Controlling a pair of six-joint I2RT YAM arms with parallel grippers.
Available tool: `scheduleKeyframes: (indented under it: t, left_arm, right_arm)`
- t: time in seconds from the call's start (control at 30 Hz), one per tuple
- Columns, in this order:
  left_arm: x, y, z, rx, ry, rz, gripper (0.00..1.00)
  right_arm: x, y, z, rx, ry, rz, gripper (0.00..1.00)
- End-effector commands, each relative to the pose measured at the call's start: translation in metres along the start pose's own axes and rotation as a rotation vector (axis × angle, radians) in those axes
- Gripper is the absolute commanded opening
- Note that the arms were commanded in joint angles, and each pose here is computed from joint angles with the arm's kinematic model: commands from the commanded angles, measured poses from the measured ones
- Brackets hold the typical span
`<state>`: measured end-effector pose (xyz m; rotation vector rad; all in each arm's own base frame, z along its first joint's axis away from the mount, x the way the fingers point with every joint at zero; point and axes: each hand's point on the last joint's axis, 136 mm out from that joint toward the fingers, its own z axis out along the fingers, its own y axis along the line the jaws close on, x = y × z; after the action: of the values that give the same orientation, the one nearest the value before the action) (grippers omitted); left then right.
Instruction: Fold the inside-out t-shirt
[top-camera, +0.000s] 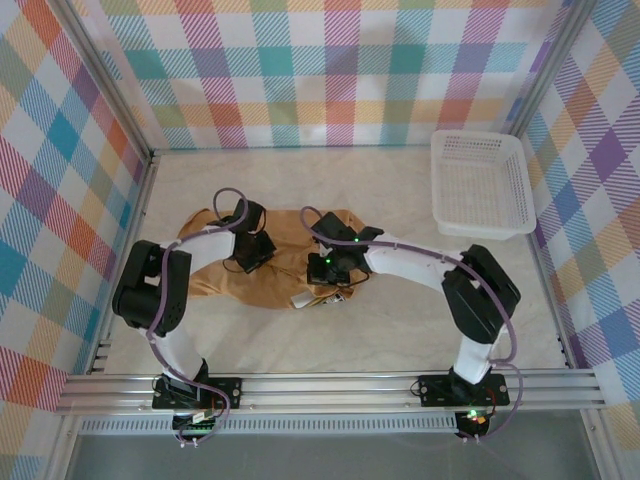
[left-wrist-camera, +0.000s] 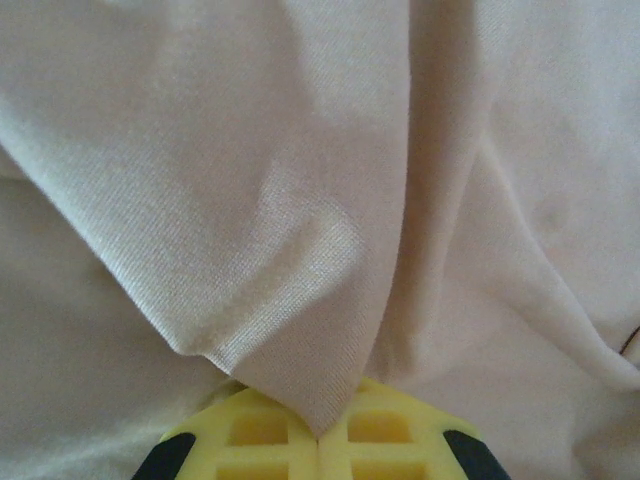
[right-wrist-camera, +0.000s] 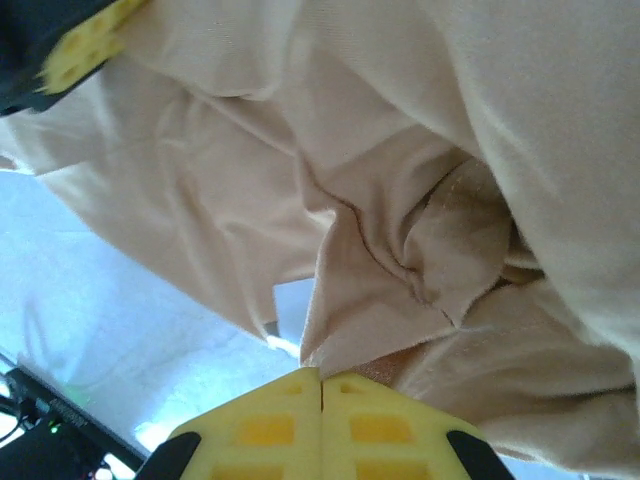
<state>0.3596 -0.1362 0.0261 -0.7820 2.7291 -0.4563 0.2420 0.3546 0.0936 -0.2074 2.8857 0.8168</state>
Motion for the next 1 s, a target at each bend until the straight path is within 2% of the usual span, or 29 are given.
scheduleKeyframes:
  t: [0.0, 0.23, 0.27, 0.33, 0.37, 0.4, 0.53, 0.63, 0.7, 0.87, 0.97]
  left_arm:
    - [-0.013, 0.000, -0.001, -0.046, -0.034, 0.010, 0.00]
    - [-0.021, -0.004, 0.007, -0.070, -0.040, 0.002, 0.00]
    - [-0.021, -0.003, 0.009, -0.071, -0.037, 0.000, 0.00]
    - [-0.019, -0.001, 0.013, -0.079, -0.030, 0.001, 0.00]
    - [-0.018, 0.000, 0.014, -0.080, -0.025, -0.001, 0.00]
    - [-0.017, 0.001, 0.014, -0.082, -0.024, -0.001, 0.00]
    - [-0.015, 0.004, 0.012, -0.080, -0.027, 0.000, 0.00]
    - [-0.014, 0.004, 0.008, -0.077, -0.029, 0.005, 0.00]
    - [-0.014, 0.004, 0.006, -0.074, -0.032, 0.007, 0.00]
    - [-0.014, 0.005, 0.004, -0.072, -0.030, 0.007, 0.00]
    - [-0.015, 0.005, 0.000, -0.064, -0.033, 0.004, 0.00]
  right_arm:
    - [-0.002, 0.047, -0.054, -0.089, -0.086, -0.126, 0.00]
    - [0.039, 0.102, -0.082, -0.237, -0.115, -0.369, 0.00]
    - [0.046, 0.109, -0.082, -0.262, -0.116, -0.406, 0.03]
    - [0.058, 0.121, -0.083, -0.322, -0.111, -0.465, 0.17]
    - [0.059, 0.122, -0.083, -0.328, -0.110, -0.471, 0.30]
    - [0.059, 0.120, -0.081, -0.320, -0.110, -0.468, 0.36]
    - [0.045, 0.096, -0.071, -0.202, -0.139, -0.420, 0.34]
    - [0.030, 0.068, -0.052, -0.099, -0.109, -0.315, 0.21]
    - [0.024, 0.053, -0.033, -0.036, -0.074, -0.279, 0.19]
    - [0.010, 0.049, 0.011, 0.042, -0.030, -0.241, 0.28]
    - [0.000, 0.058, 0.027, 0.020, -0.047, -0.236, 0.37]
